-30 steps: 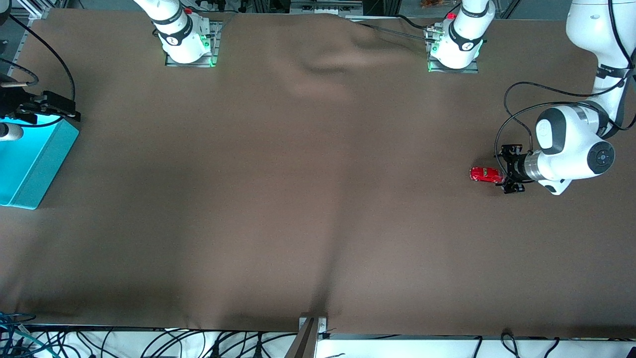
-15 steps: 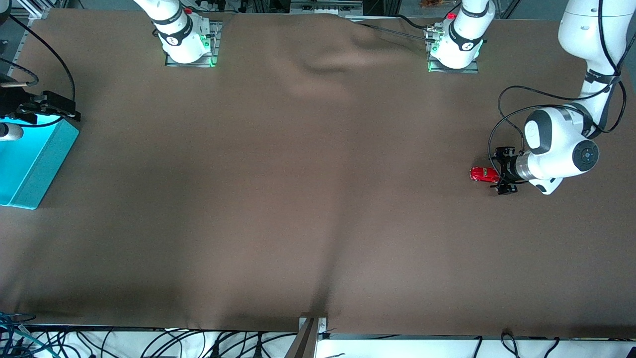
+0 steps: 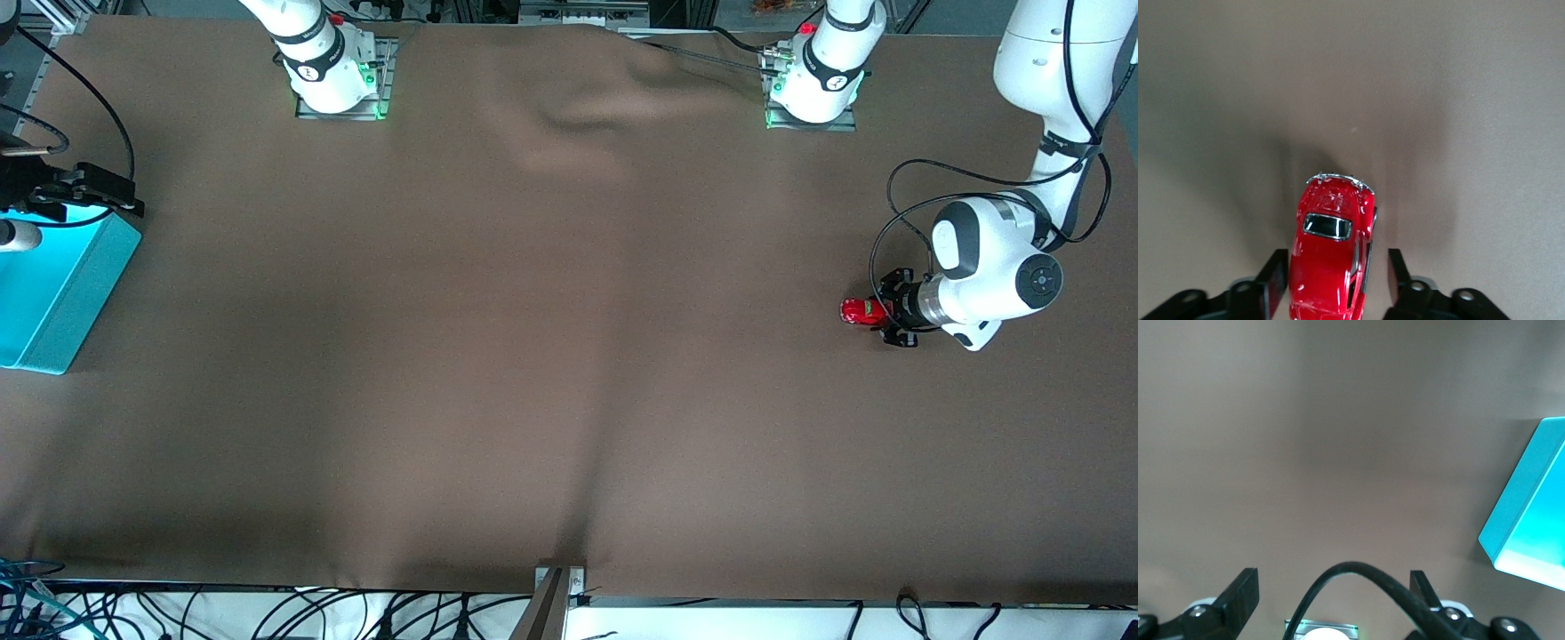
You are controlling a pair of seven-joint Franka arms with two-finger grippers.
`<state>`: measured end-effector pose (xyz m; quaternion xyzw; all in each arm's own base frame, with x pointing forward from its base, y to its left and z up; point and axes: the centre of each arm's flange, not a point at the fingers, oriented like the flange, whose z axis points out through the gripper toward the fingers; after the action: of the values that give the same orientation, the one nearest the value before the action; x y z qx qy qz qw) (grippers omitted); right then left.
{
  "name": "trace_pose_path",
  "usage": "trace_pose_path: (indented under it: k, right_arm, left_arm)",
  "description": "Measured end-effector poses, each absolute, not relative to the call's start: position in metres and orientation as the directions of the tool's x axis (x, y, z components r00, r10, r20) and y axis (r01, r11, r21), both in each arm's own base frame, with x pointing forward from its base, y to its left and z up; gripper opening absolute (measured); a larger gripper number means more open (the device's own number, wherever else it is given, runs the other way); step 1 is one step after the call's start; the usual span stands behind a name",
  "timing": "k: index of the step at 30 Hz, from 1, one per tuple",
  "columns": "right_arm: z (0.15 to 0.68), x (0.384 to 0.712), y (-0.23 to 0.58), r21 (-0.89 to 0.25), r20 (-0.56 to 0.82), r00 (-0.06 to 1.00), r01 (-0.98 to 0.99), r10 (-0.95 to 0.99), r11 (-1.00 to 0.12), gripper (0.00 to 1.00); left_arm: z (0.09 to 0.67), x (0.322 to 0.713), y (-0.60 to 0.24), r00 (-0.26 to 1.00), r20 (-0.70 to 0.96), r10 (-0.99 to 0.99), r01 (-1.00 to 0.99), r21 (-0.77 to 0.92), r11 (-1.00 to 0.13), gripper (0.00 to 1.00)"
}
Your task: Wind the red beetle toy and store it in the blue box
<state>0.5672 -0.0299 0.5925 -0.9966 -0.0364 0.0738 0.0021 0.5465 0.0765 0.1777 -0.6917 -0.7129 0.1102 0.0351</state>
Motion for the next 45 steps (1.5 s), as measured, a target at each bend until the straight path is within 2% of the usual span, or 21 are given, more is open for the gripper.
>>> trace_pose_path:
  k: [2,12,24,35,45]
  right_arm:
    - [0.592,0.567,-0.030,-0.010,-0.147,0.986,0.072,0.073,-0.997,1.00]
    - [0.593,0.567,-0.030,-0.010,-0.147,0.986,0.072,0.073,-0.997,1.00]
    - [0.592,0.567,-0.030,-0.010,-0.147,0.986,0.072,0.073,-0.997,1.00]
    - [0.592,0.567,-0.030,-0.010,-0.147,0.986,0.072,0.073,-0.997,1.00]
    - [0.592,0.567,-0.030,-0.010,-0.147,0.986,0.072,0.073,-0.997,1.00]
  left_arm:
    - [0.179,0.547,0.076,-0.037,-0.103,0.994,0.979,-0.204,0.015,0.47]
    - [0.183,0.554,0.067,-0.020,-0.108,0.994,0.983,-0.186,0.000,0.47]
    - [0.203,0.577,-0.022,0.034,-0.154,0.987,0.988,-0.142,-0.056,0.47]
    - [0.199,0.575,-0.044,-0.054,-0.144,0.988,0.985,-0.168,0.030,0.47]
    - [0.180,0.570,-0.048,-0.060,-0.144,0.988,0.980,-0.199,0.031,0.47]
